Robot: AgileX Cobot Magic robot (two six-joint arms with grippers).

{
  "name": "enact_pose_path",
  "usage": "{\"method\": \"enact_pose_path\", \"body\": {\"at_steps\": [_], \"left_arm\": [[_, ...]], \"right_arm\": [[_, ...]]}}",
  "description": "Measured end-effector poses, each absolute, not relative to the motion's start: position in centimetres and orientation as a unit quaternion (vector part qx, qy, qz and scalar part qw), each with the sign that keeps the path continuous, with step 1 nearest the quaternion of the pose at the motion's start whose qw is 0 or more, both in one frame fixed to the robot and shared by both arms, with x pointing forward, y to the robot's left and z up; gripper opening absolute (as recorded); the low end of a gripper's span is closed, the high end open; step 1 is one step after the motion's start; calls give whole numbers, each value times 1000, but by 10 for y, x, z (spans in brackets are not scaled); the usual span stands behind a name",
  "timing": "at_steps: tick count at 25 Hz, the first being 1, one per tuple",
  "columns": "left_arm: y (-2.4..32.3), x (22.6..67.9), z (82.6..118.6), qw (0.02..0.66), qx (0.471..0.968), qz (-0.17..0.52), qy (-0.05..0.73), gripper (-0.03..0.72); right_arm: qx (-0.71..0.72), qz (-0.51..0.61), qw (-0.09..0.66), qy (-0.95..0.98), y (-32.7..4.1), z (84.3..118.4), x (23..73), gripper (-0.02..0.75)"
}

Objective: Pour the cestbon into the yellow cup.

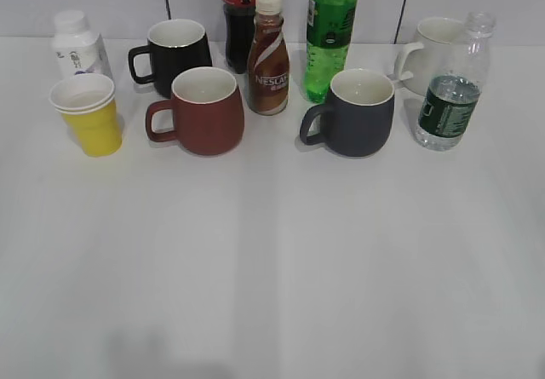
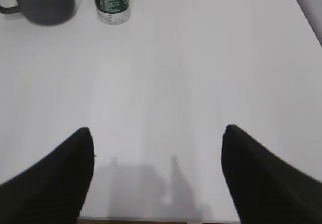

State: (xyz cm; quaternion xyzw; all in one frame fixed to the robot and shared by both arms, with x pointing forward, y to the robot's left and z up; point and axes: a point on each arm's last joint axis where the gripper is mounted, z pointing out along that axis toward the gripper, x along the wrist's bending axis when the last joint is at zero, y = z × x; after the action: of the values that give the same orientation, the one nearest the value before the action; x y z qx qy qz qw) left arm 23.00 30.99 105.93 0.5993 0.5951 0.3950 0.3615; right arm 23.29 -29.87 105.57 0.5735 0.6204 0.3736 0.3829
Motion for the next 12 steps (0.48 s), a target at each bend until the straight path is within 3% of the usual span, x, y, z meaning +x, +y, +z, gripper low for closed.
{"method": "enact_pose_path", "body": {"at_steps": [12], "left_arm": [[310,230,1059,362,599,395,595,495]], "right_arm": [[573,374,383,620,-299,1056,233,591]]}}
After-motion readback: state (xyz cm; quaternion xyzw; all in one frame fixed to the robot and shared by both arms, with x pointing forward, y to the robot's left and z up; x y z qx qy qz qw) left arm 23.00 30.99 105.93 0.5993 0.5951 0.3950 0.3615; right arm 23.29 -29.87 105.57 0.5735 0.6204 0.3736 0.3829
